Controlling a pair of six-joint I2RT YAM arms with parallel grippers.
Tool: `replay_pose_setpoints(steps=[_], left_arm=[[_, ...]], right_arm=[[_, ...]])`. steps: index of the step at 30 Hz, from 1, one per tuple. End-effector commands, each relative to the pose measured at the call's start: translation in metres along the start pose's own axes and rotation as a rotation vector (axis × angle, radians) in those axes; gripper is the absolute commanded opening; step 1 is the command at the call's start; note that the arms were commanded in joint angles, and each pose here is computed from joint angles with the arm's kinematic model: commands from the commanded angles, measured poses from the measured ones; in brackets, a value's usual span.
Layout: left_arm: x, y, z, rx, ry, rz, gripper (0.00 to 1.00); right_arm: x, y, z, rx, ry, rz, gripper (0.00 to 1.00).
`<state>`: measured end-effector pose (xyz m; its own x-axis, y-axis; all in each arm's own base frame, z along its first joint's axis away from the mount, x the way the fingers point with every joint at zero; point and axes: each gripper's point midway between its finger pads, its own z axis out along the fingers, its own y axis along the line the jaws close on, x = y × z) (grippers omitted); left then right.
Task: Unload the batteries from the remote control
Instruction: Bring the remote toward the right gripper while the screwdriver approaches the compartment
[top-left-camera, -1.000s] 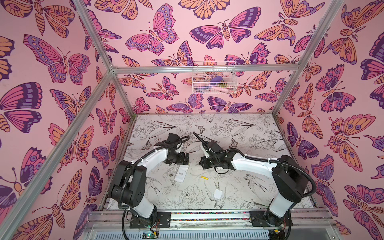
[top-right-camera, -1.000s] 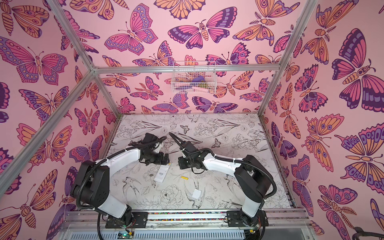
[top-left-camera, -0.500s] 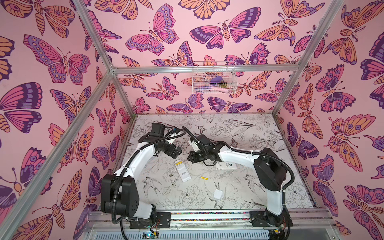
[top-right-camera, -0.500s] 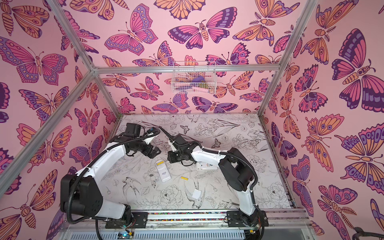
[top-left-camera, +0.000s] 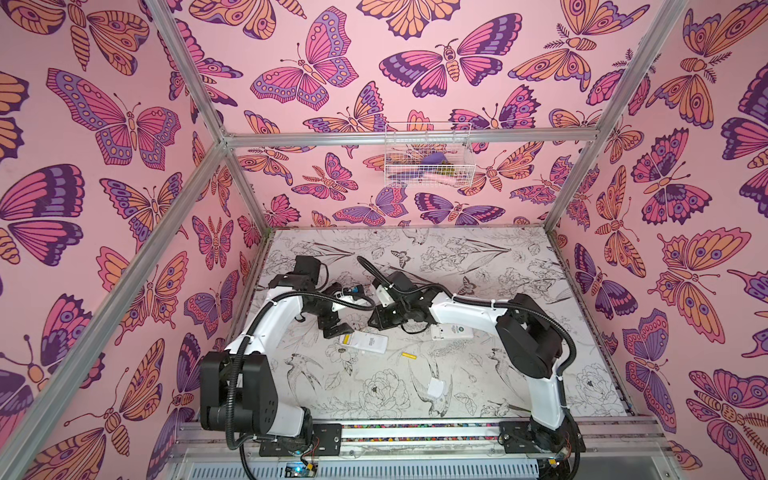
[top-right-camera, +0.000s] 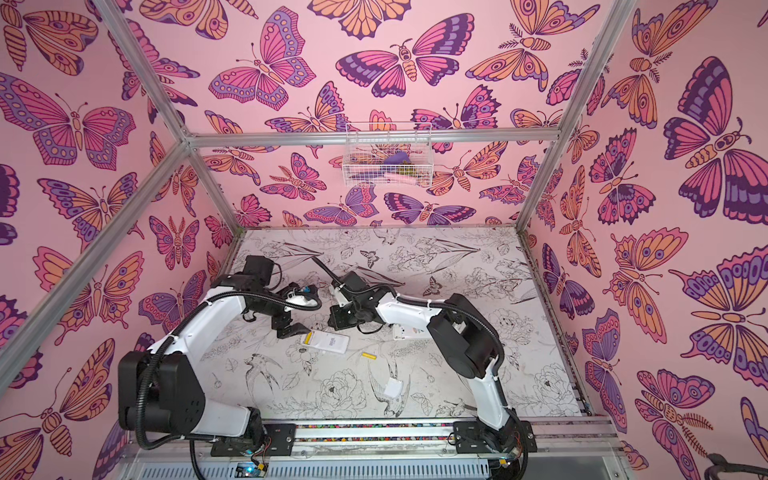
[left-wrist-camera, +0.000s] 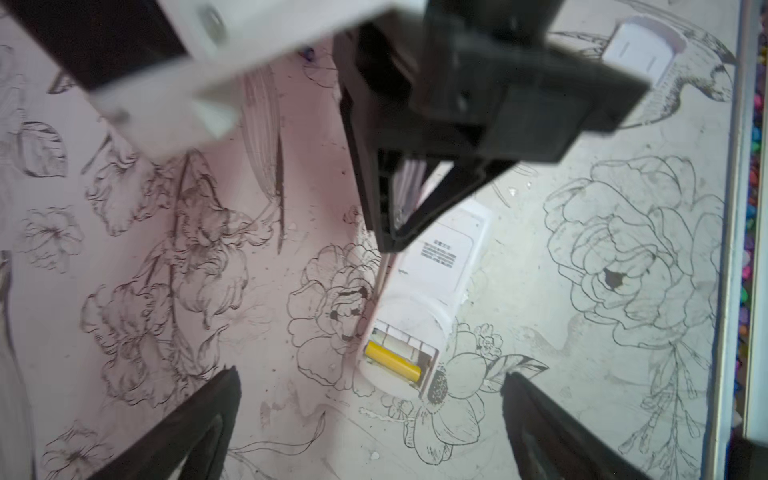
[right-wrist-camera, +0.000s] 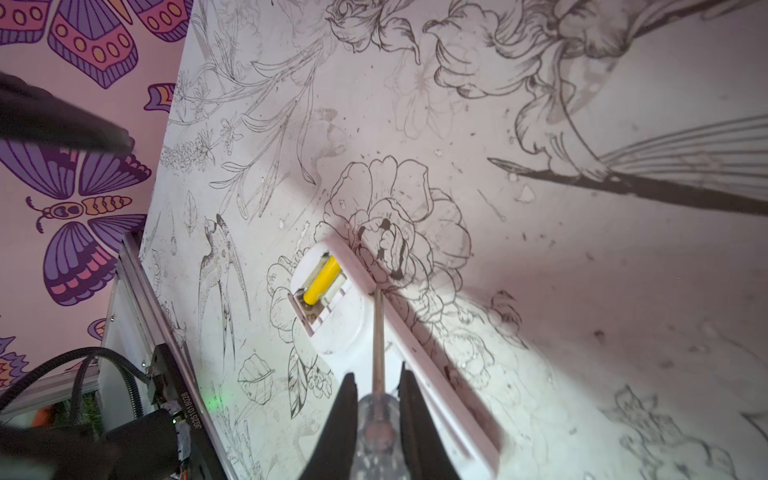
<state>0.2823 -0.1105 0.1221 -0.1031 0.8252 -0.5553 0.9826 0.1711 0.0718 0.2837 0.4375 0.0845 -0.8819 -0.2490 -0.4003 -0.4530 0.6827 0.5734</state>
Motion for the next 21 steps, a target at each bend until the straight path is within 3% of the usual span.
replay_pose_setpoints(steps=[1, 5, 15, 21], left_arm=[[0.007, -0.024, 0.012, 0.105, -0.073, 0.12, 1.0], [0.016, -0.024, 0.02, 0.122, -0.099, 0.209, 1.0], [0.049, -0.019, 0.049, 0.137, -0.029, 0.337, 1.0], [0.063, -0.016, 0.062, 0.153, -0.014, 0.339, 0.95]], right_arm=[[-0.009, 0.021, -0.023, -0.067, -0.072, 0.056, 0.0], [-0.008, 0.024, -0.035, -0.066, -0.108, 0.075, 0.0], [-0.019, 0.031, -0.026, -0.161, -0.163, 0.209, 0.0], [-0.019, 0.009, -0.022, -0.125, -0.203, 0.462, 0.0]])
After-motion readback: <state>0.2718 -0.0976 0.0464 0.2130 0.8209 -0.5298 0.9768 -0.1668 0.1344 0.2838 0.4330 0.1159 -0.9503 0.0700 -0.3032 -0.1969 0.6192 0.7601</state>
